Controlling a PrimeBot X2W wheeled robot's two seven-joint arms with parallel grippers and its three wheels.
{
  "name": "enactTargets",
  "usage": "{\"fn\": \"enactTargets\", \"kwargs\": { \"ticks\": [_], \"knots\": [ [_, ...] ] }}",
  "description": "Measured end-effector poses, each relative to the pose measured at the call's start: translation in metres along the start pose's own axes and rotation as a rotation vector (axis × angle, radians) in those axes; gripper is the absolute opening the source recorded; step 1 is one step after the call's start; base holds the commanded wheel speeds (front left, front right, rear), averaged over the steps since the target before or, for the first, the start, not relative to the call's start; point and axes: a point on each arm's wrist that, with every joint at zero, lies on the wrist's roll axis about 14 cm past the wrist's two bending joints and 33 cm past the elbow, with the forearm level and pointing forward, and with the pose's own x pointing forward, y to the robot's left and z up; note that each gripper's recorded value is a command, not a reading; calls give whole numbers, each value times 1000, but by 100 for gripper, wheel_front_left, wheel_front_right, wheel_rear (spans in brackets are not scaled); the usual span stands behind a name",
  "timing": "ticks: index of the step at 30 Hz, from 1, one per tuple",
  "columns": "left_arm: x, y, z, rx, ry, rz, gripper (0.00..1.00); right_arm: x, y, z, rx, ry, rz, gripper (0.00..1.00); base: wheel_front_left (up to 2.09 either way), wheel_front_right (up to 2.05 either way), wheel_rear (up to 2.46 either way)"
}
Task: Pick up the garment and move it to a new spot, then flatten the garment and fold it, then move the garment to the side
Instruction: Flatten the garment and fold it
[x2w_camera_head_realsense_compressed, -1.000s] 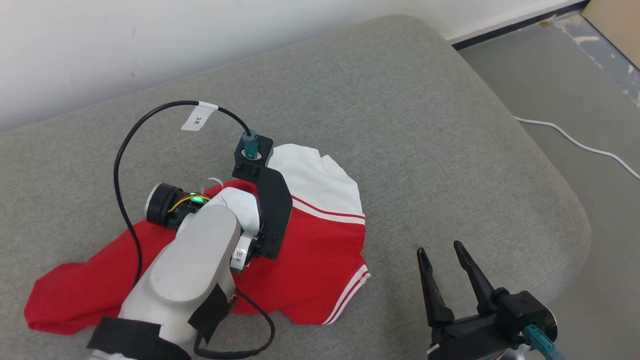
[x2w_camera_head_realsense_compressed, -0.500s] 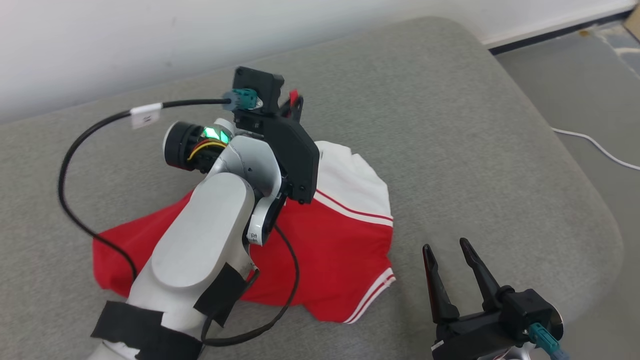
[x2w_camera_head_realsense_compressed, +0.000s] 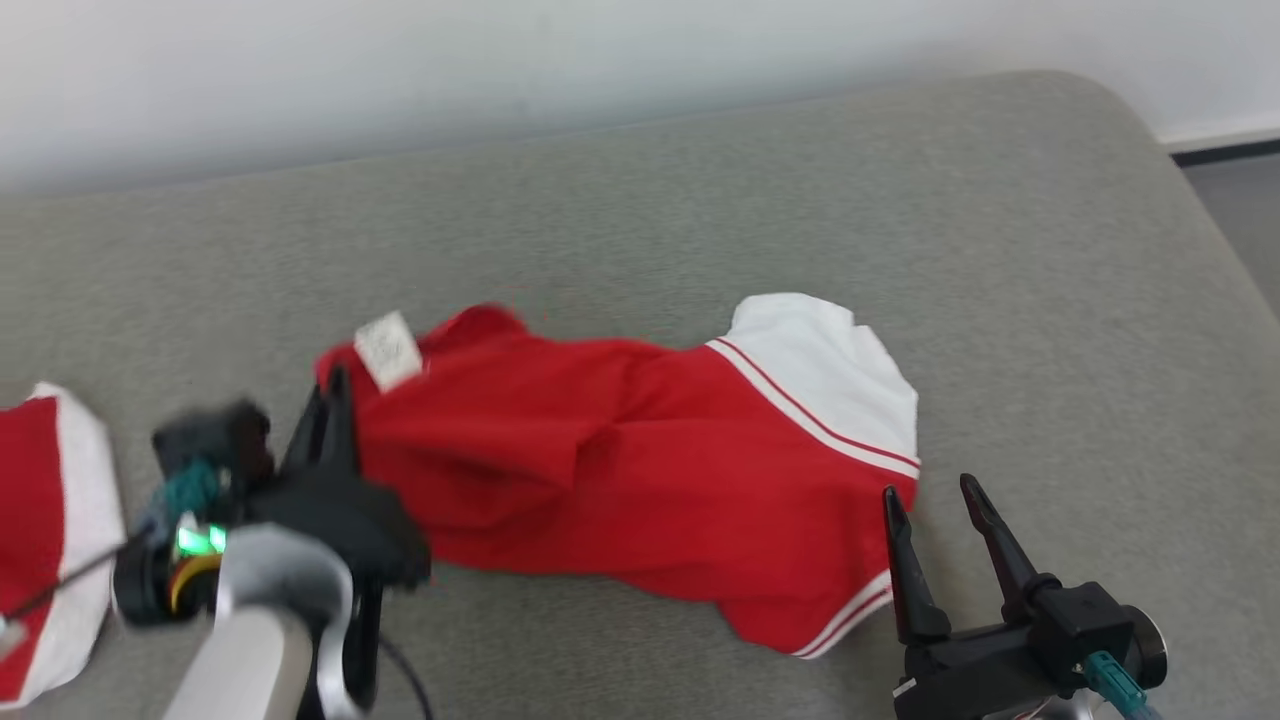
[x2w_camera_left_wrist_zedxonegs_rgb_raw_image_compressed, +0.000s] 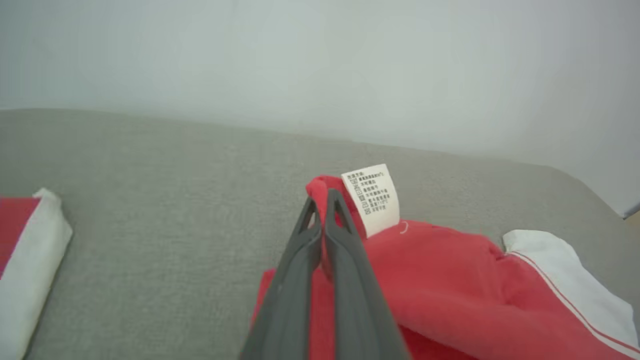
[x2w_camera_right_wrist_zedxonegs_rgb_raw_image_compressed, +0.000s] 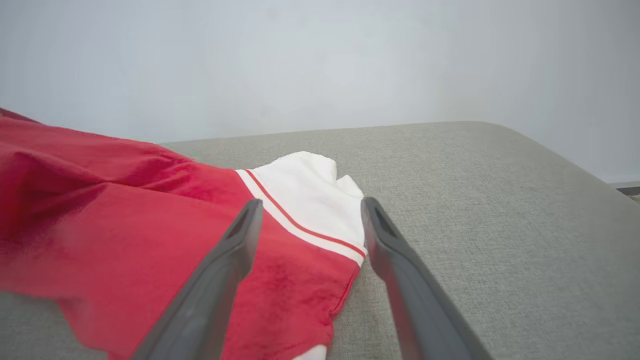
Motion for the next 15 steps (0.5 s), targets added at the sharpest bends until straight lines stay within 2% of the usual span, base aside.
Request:
{"fn": "enactTargets", "kwargs": {
  "ticks": [5,10,11,12,13,15],
  "knots": [
    [-39,43,-34,-43,67,137,0,12,19,1,-1,-7,59,100,0,0,0],
    [-59,55,-49,-87,61,194,0,19,30,1,-3,-11,95,100,0,0,0],
    [-62,55,-55,-95,74,200,11,20,31,2,-4,-14,96,100,0,0,0],
    [-65,56,-61,-104,89,207,38,20,30,3,-7,-16,95,100,0,0,0],
    [-68,56,-66,-113,100,213,100,20,30,4,-10,-19,94,100,0,0,0],
    [-72,58,-70,-127,102,232,100,19,29,5,-13,-23,92,100,0,0,0]
  ]
}}
